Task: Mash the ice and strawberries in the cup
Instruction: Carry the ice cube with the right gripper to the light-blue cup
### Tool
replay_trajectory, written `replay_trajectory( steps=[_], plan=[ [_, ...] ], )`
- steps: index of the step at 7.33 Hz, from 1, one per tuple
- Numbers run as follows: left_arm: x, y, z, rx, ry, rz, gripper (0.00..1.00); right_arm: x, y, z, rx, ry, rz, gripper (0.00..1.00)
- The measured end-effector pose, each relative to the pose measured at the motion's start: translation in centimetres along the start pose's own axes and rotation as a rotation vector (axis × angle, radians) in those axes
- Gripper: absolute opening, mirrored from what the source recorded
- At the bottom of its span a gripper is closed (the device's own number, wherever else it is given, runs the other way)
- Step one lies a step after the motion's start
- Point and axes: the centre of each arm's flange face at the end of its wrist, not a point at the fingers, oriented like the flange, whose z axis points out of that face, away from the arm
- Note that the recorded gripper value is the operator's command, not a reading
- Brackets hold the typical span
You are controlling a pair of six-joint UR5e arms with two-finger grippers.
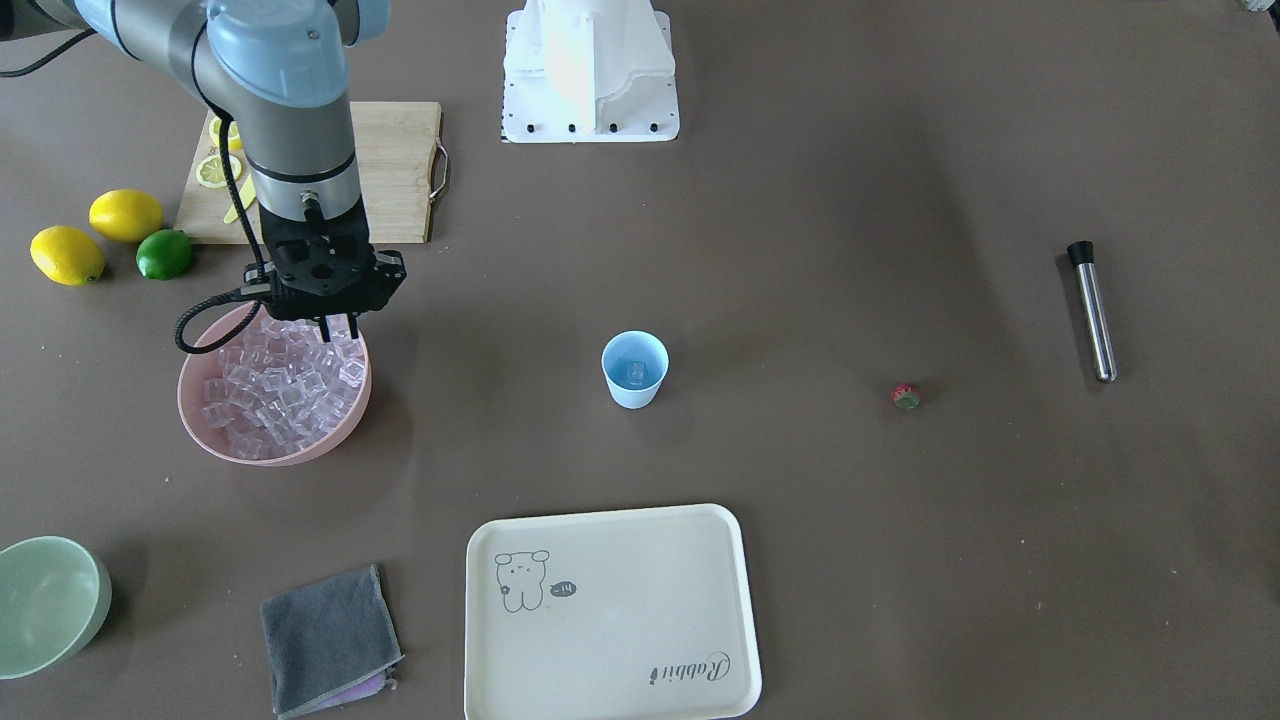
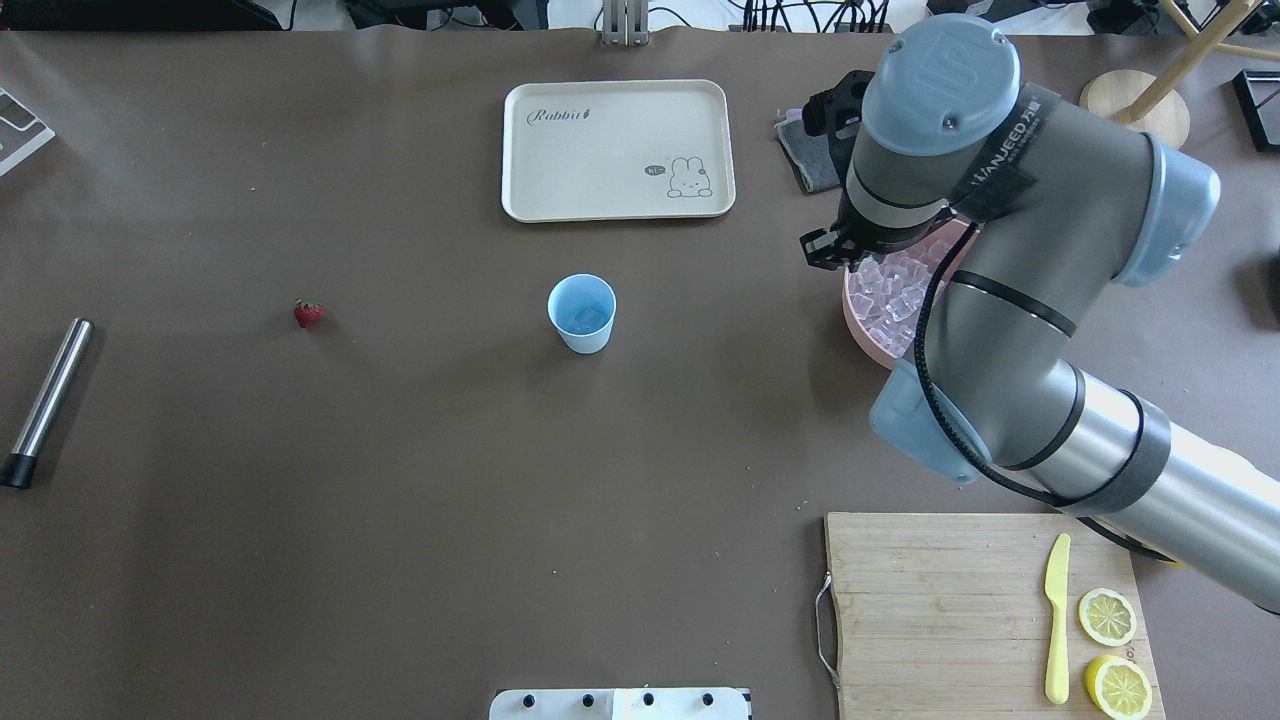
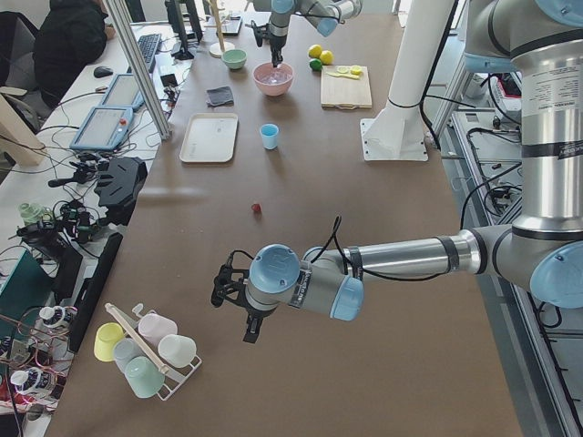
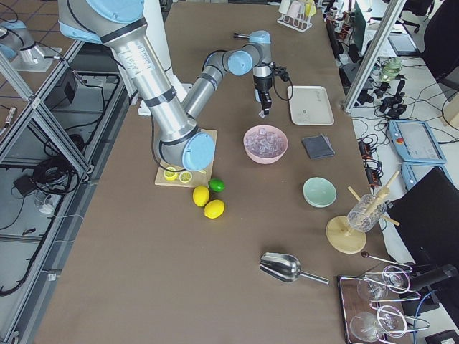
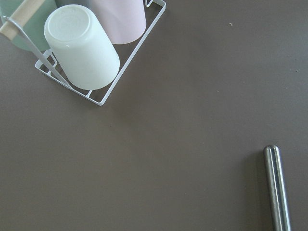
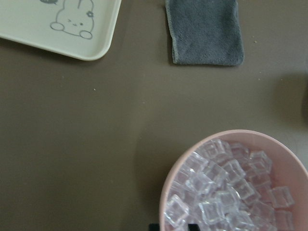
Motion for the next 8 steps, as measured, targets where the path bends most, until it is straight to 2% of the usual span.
replay_trajectory(
  steps=[3, 5, 6, 8],
  plan=[
    [0.1, -0.3, 0.0, 0.002, 0.0, 0.002, 0.98, -11.4, -2.7, 2.1, 0.127, -0.233, 0.162, 0.28],
    [0.7, -0.6, -0.6, 0.015, 0.008, 0.014, 0.98, -15.5, -2.3, 0.8, 0.214, -0.357, 0.197, 0.29],
    [1.0, -0.8, -0.8, 0.019, 0.009, 0.019, 0.98, -16.6, -1.8, 0.6, 0.238, -0.391, 0.198, 0.29],
    [1.5, -1.6, -1.2, 0.028, 0.011, 0.03, 0.98, -18.1, -0.5, 1.5, 0.265, -0.396, 0.194, 0.3]
  ],
)
